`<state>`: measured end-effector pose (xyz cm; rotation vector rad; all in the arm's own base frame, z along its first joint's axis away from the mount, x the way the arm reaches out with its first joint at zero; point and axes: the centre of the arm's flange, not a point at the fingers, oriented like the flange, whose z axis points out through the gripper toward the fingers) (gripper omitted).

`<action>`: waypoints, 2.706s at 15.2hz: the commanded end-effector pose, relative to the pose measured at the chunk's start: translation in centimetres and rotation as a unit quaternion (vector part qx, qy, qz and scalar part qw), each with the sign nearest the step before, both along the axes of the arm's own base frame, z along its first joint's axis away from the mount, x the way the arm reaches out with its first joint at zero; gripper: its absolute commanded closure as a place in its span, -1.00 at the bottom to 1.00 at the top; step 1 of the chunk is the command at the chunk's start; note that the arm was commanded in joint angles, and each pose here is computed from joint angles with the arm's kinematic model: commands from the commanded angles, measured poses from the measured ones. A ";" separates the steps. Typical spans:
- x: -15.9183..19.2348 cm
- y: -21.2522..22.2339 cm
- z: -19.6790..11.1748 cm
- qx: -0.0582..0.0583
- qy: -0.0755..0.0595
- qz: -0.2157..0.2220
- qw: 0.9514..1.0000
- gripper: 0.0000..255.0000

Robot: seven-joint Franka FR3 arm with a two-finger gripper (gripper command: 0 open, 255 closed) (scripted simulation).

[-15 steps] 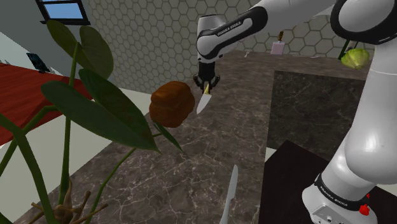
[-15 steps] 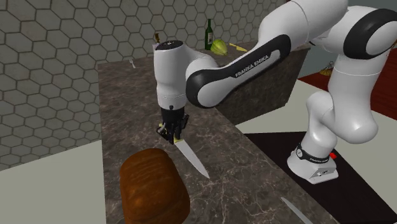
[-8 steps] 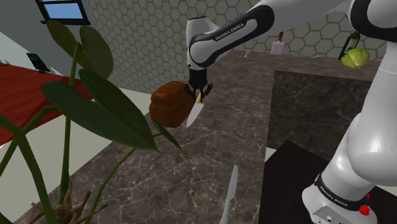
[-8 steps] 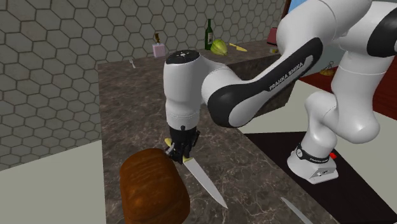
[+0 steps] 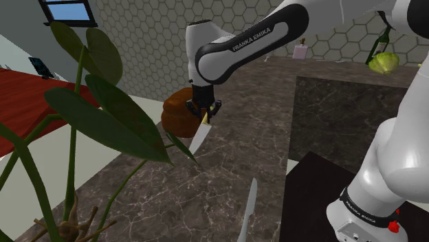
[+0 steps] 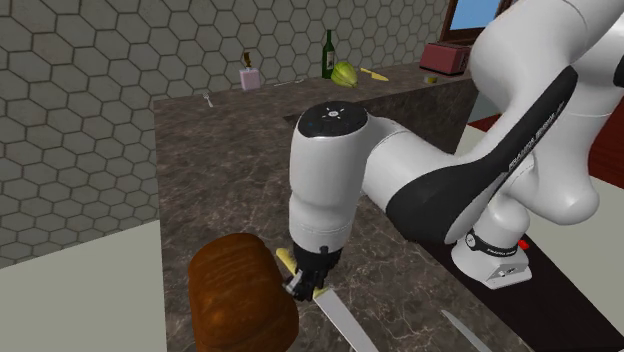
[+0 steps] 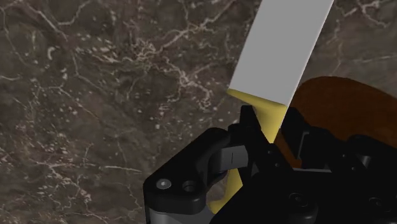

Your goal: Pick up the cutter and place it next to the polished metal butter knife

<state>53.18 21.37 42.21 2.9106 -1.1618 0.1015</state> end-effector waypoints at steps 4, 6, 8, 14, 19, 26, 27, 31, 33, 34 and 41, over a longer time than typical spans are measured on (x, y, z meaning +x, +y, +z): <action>-2.8 5.9 0.2 0.000 0.000 -0.001 1.000 1.00; -3.9 8.3 0.2 0.000 0.000 -0.001 1.000 1.00; -5.0 10.6 0.2 0.000 0.000 -0.001 1.000 1.00; -8.4 17.8 0.3 0.000 0.000 -0.001 1.000 1.00; -11.0 23.2 0.3 0.000 0.000 -0.001 1.000 1.00; -11.0 23.2 -3.4 0.000 0.000 -0.001 1.000 1.00; -11.0 23.2 -3.9 0.000 0.000 -0.001 1.000 1.00; -11.0 23.2 -6.1 0.000 0.000 -0.001 1.000 1.00; -11.0 23.2 -7.0 0.000 0.000 -0.001 1.000 1.00; -11.0 23.2 -7.0 0.000 0.000 -0.001 1.000 1.00; -11.0 23.1 -7.1 0.000 0.000 -0.001 1.000 -1.00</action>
